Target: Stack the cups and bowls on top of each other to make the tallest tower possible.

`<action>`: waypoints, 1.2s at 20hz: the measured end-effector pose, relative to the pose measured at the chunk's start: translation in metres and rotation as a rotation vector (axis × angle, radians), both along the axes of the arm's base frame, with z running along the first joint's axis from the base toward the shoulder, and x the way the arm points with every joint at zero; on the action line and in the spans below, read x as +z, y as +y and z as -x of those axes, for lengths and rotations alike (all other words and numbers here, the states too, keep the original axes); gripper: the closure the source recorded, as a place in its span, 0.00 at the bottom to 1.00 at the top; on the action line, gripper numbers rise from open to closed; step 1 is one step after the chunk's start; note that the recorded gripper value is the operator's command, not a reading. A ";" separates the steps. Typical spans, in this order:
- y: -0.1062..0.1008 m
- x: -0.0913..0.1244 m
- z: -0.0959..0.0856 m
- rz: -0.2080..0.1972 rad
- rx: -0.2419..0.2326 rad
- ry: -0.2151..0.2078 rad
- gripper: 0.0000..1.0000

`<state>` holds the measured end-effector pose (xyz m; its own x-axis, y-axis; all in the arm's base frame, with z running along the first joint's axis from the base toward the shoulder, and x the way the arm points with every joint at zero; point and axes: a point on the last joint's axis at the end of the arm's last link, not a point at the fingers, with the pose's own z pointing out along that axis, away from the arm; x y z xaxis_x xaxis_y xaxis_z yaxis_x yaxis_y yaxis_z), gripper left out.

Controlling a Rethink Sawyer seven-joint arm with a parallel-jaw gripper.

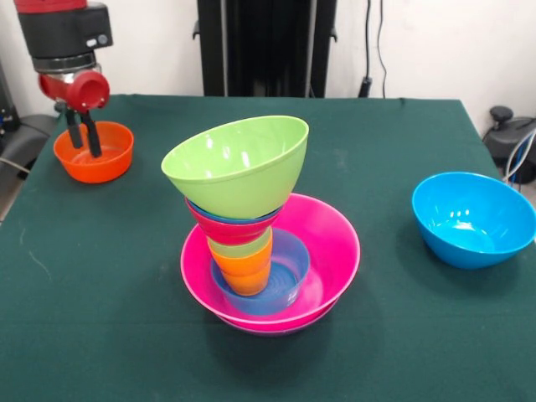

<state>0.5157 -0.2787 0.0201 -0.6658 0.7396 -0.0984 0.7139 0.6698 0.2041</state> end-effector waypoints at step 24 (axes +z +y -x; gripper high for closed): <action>0.043 -0.052 0.026 -0.118 0.006 0.078 0.00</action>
